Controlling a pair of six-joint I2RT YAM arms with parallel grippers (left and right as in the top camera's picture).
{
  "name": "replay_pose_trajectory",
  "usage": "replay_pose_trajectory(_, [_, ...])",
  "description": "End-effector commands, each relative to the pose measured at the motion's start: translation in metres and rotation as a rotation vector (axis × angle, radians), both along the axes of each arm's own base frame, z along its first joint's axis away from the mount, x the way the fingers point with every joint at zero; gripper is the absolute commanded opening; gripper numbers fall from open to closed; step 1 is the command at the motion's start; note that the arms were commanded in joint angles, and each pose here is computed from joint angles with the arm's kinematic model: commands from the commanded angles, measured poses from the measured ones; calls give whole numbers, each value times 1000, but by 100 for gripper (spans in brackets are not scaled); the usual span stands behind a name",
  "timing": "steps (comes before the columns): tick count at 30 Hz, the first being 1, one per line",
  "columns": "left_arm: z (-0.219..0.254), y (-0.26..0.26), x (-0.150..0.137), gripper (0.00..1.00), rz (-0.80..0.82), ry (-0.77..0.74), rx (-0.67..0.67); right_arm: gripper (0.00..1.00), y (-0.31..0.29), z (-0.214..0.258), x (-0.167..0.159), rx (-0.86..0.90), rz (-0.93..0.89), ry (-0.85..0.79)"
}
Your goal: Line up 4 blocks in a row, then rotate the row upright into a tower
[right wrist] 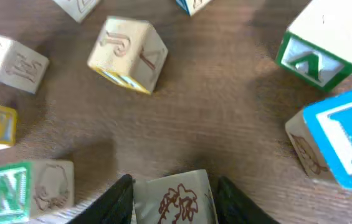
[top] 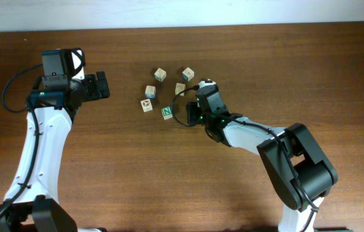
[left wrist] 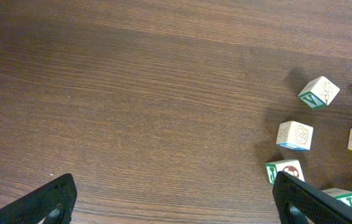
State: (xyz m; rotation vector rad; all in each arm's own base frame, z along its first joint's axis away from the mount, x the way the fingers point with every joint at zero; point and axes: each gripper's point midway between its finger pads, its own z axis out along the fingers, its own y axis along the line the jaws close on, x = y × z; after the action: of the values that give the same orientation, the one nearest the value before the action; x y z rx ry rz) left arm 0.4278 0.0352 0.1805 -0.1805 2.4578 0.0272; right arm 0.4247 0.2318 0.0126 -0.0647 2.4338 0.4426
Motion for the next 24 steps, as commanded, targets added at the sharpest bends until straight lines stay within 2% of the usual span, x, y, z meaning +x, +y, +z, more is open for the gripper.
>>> replay_pose_trajectory(1, [9, 2, 4, 99, 13, -23, -1, 31, 0, 9, -2, -11, -6, 14])
replay_pose_trajectory(5, [9, 2, 4, 99, 13, -23, -2, 25, -12, 65, -24, -25, -6, 39])
replay_pose_trajectory(6, [9, 2, 4, 99, 13, -23, -2, 24, -17, 73, -38, -33, -1, 76])
replay_pose_trajectory(9, [9, 2, 4, 99, 13, -23, -1, 22, -24, 42, -84, -35, -107, 322])
replay_pose_trajectory(11, [9, 2, 4, 99, 13, -23, -2, 22, -15, 30, -99, -70, -92, 363])
replay_pose_trajectory(12, [9, 2, 4, 99, 13, -23, -2, 23, -21, 24, -104, -71, -167, 403])
replay_pose_trajectory(16, [9, 2, 4, 99, 13, -23, -2, 23, -25, 15, -109, -82, -202, 442])
replay_pose_trajectory(17, [9, 2, 4, 99, 13, -23, -1, 31, -25, 13, -109, -85, -202, 445])
replay_pose_trajectory(21, [9, 2, 4, 99, 13, -23, -2, 34, -25, 13, -108, -83, -201, 443])
replay_pose_trajectory(24, [9, 2, 4, 99, 13, -23, -2, 43, -25, 13, -108, -81, -201, 442])
